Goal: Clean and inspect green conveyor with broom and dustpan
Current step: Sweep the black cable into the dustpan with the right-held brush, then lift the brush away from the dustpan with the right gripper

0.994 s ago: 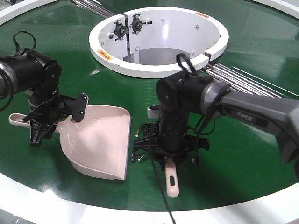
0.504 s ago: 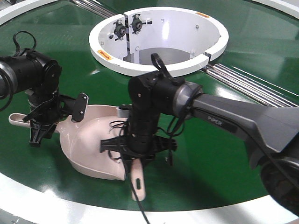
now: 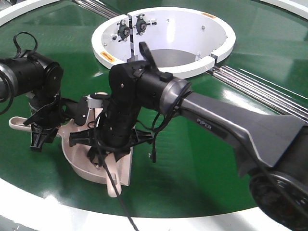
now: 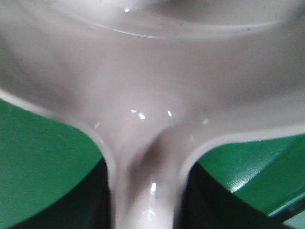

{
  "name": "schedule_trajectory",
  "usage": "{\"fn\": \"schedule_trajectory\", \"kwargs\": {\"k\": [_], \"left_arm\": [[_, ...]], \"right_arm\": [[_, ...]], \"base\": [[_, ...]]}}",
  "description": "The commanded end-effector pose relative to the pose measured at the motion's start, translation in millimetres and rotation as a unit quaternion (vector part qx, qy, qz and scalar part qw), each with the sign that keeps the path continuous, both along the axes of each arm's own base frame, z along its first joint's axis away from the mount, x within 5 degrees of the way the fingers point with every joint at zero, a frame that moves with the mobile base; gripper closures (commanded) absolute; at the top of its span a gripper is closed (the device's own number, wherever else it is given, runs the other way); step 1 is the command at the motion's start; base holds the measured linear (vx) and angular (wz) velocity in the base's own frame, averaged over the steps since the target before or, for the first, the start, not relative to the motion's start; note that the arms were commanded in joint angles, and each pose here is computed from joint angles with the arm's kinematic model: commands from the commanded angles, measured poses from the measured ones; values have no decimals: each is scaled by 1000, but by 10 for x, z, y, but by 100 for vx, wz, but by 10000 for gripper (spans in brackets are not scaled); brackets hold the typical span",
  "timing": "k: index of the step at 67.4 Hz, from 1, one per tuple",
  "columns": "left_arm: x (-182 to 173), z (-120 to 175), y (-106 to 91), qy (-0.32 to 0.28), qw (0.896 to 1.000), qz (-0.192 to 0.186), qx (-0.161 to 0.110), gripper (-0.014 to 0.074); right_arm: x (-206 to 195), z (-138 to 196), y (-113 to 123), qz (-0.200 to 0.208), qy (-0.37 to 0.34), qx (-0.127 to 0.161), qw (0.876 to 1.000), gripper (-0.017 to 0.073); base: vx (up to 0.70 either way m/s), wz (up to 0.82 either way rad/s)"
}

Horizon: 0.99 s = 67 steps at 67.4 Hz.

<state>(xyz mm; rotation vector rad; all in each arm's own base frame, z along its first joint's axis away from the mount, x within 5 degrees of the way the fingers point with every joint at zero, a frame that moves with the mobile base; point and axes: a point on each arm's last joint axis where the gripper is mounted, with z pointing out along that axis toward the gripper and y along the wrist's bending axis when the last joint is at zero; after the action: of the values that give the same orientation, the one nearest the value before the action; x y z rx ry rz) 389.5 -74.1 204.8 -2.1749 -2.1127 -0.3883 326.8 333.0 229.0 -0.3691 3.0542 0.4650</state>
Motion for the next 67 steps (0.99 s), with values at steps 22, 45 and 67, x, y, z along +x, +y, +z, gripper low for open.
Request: {"fn": "schedule_trajectory", "kwargs": {"k": [22, 45, 67], "left_arm": [[-12, 267, -25, -38, 999, -2, -9, 600], [-12, 267, -25, -38, 999, -2, -9, 600], [-12, 267, -25, -38, 999, -2, -9, 600]], "right_arm": [[4, 891, -699, -23, -96, -9, 995, 561], [-37, 678, -1976, -81, -66, -122, 987, 561], [117, 523, -2818, -84, -45, -163, 982, 555]], "base": [[0, 0], [0, 0], [0, 0]]}}
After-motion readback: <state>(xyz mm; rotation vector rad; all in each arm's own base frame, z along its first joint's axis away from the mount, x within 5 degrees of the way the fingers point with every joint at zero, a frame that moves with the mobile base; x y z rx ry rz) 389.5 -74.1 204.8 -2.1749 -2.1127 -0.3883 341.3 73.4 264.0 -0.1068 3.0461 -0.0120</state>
